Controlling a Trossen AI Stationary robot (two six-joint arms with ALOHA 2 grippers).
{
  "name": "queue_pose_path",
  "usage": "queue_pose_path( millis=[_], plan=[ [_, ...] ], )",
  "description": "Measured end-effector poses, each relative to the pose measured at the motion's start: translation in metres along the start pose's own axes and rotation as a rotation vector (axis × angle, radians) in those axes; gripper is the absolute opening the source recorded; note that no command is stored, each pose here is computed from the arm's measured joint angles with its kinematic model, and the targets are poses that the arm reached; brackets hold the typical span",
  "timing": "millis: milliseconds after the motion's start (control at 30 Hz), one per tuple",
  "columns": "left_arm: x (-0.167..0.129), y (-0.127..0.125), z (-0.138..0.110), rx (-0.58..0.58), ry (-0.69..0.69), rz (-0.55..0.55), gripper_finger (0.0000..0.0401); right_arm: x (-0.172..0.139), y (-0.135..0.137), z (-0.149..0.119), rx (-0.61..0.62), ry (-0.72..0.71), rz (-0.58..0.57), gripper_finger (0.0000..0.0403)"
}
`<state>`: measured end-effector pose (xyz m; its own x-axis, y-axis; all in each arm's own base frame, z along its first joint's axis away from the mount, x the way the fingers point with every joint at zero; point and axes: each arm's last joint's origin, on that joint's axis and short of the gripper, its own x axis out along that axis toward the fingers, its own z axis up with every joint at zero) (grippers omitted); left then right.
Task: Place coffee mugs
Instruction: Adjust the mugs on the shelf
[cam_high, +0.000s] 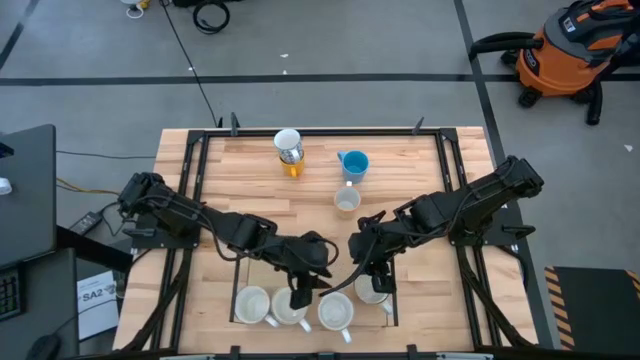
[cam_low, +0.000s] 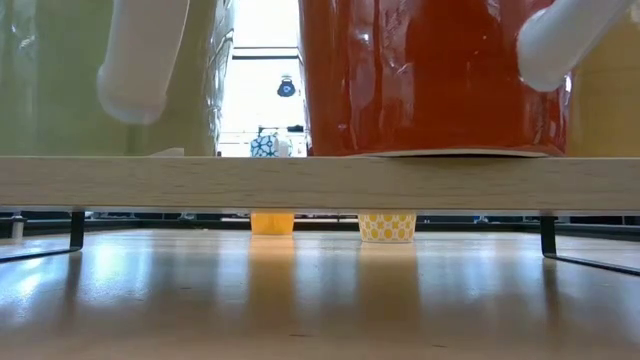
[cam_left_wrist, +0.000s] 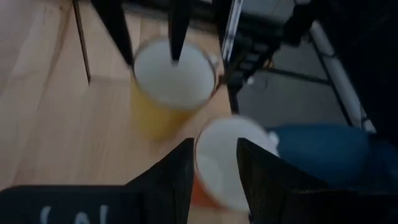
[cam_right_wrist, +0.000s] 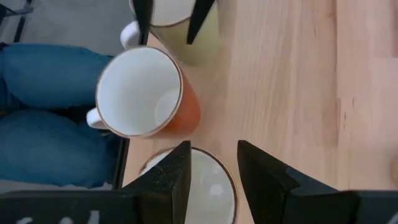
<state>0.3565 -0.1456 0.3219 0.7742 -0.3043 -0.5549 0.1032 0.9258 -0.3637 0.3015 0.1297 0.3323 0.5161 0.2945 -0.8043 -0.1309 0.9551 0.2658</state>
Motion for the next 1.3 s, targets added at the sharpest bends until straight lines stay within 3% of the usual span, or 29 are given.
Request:
queue_pose_path(
  millis=[367,567,767,1033,1167,1300],
  plan=[
    [0.003,-0.009,-0.002,-0.032,-0.066,0.059,0.0128,0.001,-0.001,-0.003,-0.003,0.030,-0.011,0.0137],
    [0.002,-0.015,-0.009,-0.022,-0.029,0.062,0.0128,0.001,0.000,0.001,-0.005,-0.010,0.005,0.0137],
    [-0.029,-0.018,-0.006,0.067,0.005,0.048,0.0128,0.000,0.006,0.015,-0.011,-0.157,0.061,0.0137],
    [-0.097,-0.014,-0.006,0.253,0.056,0.107,0.0128,-0.004,0.012,0.030,-0.009,-0.313,0.124,0.0136],
    [-0.114,-0.006,-0.020,0.291,0.039,0.113,0.0128,-0.006,0.014,0.035,0.004,-0.371,0.140,0.0131],
    [-0.113,0.013,-0.051,0.256,-0.004,0.093,0.0128,-0.007,0.019,0.037,0.003,-0.420,0.124,0.0125]
  ],
)
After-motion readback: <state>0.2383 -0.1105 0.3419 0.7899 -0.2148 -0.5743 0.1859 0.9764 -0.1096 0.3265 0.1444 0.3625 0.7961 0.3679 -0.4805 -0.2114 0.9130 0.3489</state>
